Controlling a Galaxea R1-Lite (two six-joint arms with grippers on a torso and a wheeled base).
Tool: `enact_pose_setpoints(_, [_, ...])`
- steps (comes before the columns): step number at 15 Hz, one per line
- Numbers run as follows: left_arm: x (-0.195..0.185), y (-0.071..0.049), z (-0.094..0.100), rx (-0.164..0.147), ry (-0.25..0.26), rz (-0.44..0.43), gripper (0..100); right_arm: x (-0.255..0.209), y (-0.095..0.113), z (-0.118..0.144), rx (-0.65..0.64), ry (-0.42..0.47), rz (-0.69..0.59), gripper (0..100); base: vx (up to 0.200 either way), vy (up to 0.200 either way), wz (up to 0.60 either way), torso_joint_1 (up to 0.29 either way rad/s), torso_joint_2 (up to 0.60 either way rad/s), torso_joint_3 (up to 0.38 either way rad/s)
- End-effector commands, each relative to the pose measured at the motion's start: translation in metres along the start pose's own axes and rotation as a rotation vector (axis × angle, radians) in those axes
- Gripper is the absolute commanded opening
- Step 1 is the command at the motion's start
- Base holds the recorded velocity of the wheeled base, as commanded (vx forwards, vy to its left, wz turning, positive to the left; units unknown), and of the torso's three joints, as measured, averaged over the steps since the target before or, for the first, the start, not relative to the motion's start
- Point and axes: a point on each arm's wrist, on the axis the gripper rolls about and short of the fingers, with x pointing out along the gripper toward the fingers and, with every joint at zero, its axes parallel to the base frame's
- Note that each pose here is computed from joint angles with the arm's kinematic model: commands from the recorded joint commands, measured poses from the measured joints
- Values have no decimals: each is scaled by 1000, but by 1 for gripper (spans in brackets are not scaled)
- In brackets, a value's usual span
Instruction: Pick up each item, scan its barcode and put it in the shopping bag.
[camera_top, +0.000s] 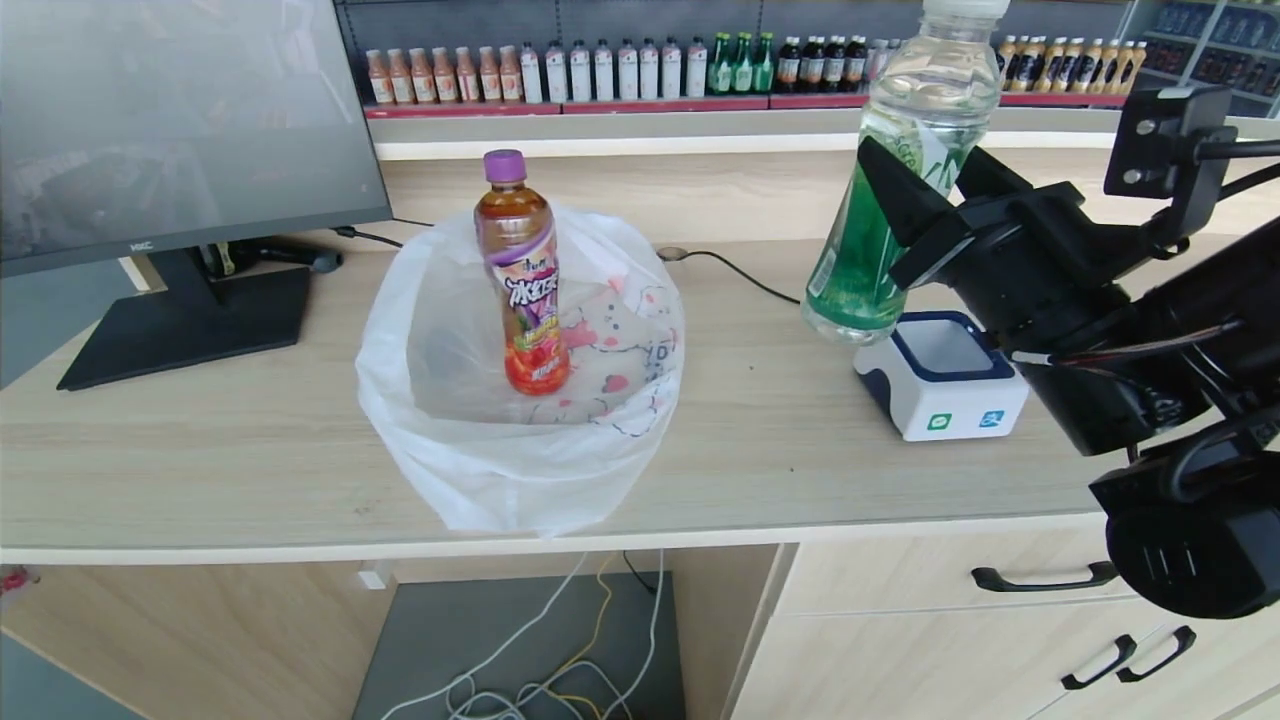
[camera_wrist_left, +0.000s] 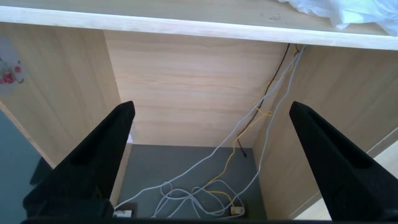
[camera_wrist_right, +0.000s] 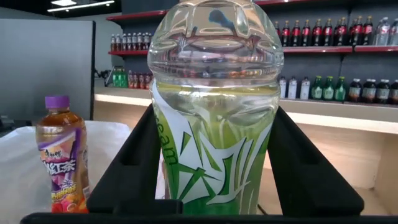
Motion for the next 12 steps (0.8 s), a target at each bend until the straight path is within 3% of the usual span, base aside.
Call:
enact_pose_setpoints(1, [0,0,0,0,1,0,100,0,1,0,1,0,2,0,0,200,0,7,-2,2])
enact_pose_setpoints(10, [0,0,0,1,1,-1,100,1,1,-4,-11,8,4,0,0,200,0,0,2,4])
enact_pose_setpoints(12, [0,0,0,3,1,-1,100,1,1,-6,-9,14,5,0,0,0,0,0,0,0])
